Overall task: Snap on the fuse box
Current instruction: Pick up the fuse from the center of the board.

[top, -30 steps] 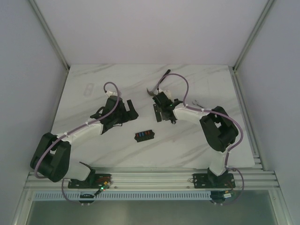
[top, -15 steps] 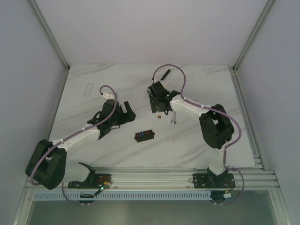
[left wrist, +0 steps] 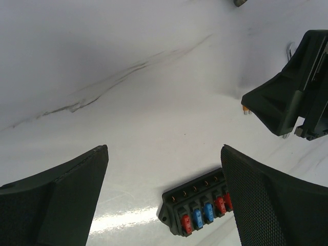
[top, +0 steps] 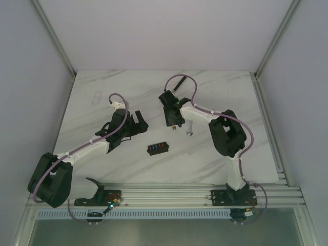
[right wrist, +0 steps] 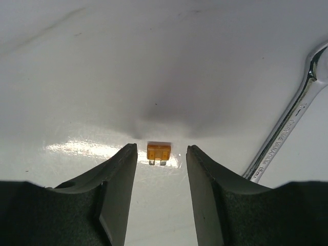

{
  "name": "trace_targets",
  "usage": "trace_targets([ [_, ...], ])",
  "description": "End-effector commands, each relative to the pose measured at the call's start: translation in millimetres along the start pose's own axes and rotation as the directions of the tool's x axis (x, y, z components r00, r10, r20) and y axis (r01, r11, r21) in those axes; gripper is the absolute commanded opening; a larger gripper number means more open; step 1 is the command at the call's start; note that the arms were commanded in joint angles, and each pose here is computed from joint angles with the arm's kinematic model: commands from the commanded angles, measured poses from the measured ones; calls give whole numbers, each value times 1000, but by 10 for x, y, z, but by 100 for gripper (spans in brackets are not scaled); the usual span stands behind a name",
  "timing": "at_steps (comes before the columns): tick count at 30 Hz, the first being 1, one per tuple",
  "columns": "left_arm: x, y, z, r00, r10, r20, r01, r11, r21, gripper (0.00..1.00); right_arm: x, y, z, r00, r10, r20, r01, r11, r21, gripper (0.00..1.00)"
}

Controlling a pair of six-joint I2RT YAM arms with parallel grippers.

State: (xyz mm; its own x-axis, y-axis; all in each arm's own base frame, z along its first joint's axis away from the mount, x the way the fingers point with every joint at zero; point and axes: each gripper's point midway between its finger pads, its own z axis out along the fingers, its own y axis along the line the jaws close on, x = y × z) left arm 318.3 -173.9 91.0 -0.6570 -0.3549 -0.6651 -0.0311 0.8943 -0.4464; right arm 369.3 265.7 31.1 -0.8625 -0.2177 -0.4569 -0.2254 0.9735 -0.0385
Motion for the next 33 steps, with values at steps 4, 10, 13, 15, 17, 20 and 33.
trace_targets([
  [4, -42, -4, 19, 1000, 8, 18, -8, 1000, 7, 100, 23, 43, 38, 999, 12, -46, -12, 1000, -3, 46],
  [10, -28, -12, 36, 1000, 7, 9, -7, 1000, 9, 100, 95, 39, 90, 997, 6, -79, -6, 1000, 3, 44],
  [13, 5, -20, 58, 1000, 9, -6, -9, 1000, 14, 100, 130, 46, 110, 996, 4, -93, -4, 1000, 0, 42],
  [15, 21, -33, 70, 1000, 9, -16, -9, 1000, 20, 100, 161, 48, 128, 995, 3, -102, -3, 1000, 0, 41],
  [17, 26, -50, 79, 1000, 8, -22, -7, 1000, 26, 100, 189, 52, 136, 993, 6, -115, -6, 1000, -2, 40],
  [20, 36, -66, 83, 1000, 6, -29, -5, 999, 34, 100, 236, 61, 130, 991, 11, -135, -12, 1000, -8, 38],
  [33, 60, -157, 70, 999, -2, -38, 5, 996, 86, 100, 209, 68, 32, 994, 29, -105, -32, 999, -27, 29],
])
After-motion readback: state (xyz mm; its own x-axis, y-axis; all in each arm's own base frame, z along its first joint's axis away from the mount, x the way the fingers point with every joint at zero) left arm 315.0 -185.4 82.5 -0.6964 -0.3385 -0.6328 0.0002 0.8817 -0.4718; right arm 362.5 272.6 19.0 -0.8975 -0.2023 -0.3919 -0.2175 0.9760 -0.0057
